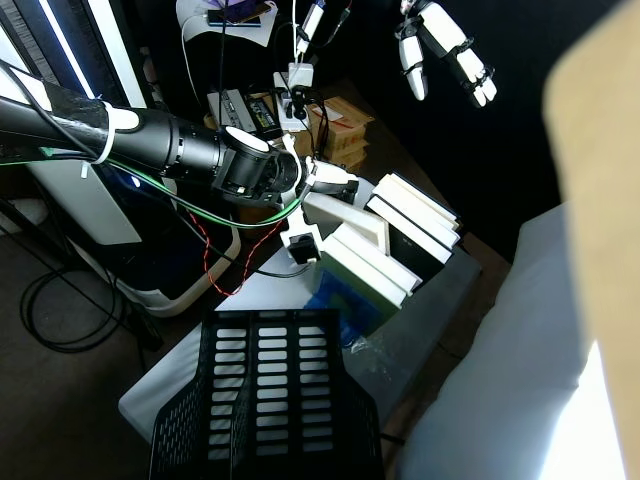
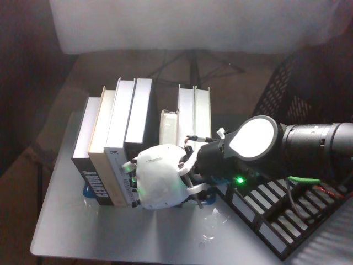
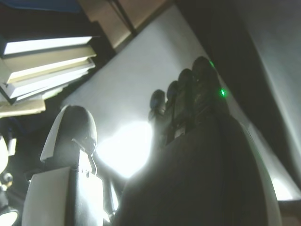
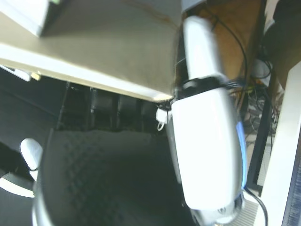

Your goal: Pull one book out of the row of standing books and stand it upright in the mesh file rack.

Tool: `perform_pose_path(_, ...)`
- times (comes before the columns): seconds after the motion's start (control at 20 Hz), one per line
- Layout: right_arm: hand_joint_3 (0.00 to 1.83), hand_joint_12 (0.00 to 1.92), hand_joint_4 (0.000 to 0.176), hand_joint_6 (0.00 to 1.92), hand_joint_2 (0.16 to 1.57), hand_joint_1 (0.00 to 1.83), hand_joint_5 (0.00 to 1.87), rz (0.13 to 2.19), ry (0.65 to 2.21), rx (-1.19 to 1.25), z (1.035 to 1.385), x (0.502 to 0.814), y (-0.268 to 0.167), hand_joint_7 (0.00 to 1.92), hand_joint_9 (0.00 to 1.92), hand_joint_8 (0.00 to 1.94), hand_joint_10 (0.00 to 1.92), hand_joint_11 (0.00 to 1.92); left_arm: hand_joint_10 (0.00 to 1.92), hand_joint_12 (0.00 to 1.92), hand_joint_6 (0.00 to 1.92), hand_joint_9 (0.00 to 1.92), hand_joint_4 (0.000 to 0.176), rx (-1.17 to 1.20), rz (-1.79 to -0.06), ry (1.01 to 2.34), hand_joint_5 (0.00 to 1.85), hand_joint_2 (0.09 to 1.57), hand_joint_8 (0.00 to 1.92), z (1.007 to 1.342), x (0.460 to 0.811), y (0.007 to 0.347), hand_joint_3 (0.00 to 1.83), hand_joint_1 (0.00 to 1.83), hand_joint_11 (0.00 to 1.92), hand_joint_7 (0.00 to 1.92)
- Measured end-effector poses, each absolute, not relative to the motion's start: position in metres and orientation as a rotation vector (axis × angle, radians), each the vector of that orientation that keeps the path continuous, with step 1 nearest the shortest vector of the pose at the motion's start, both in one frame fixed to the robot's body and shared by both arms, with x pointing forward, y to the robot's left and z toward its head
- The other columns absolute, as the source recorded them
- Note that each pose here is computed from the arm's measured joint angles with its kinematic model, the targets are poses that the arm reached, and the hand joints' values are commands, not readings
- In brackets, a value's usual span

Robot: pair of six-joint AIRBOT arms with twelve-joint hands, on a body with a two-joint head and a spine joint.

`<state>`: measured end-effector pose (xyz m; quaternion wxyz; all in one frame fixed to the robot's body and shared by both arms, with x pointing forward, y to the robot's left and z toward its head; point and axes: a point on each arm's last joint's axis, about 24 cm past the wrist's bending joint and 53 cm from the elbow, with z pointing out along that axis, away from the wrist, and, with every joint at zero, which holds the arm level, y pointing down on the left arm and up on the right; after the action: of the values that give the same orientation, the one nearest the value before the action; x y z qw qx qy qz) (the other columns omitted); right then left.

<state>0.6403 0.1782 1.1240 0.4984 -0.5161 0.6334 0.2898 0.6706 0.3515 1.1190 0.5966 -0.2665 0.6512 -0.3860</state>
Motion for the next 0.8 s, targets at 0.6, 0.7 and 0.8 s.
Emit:
perform_pose_path(0.6,0.0,1.75,0.0,1.16,1.12,1.37,0.94,0.699,1.531,-1.254,1.1232,0.6404,0.1791,1.05,0.82,0.83,1.27,0.6,0.0,0.0,0.0,0.0,0.0,-0.616,-0.895,1.51,0.11,1.34,0.0,1.1199,0.6705,0.352,0.0,0.62,0.01,0.0)
perform_pose_path(0.7,0.0,1.75,0.0,1.2,1.14,1.36,0.93,0.705,1.541,-1.245,1.123,0.6414,0.1786,0.98,0.78,0.9,1.32,0.48,0.0,0.0,0.0,0.0,0.0,-0.616,-0.896,1.51,0.1,1.35,0.0,1.12,0.6705,0.352,0.0,0.62,0.0,0.0)
perform_pose_path(0.8,0.01,1.77,0.0,1.25,1.16,1.35,0.89,0.714,1.556,-1.241,1.123,0.6413,0.1783,0.93,0.73,0.98,1.37,0.36,0.0,0.0,0.0,0.0,0.0,-0.616,-0.896,1.509,0.11,1.35,0.0,1.1201,0.6705,0.352,0.0,0.63,0.0,0.0)
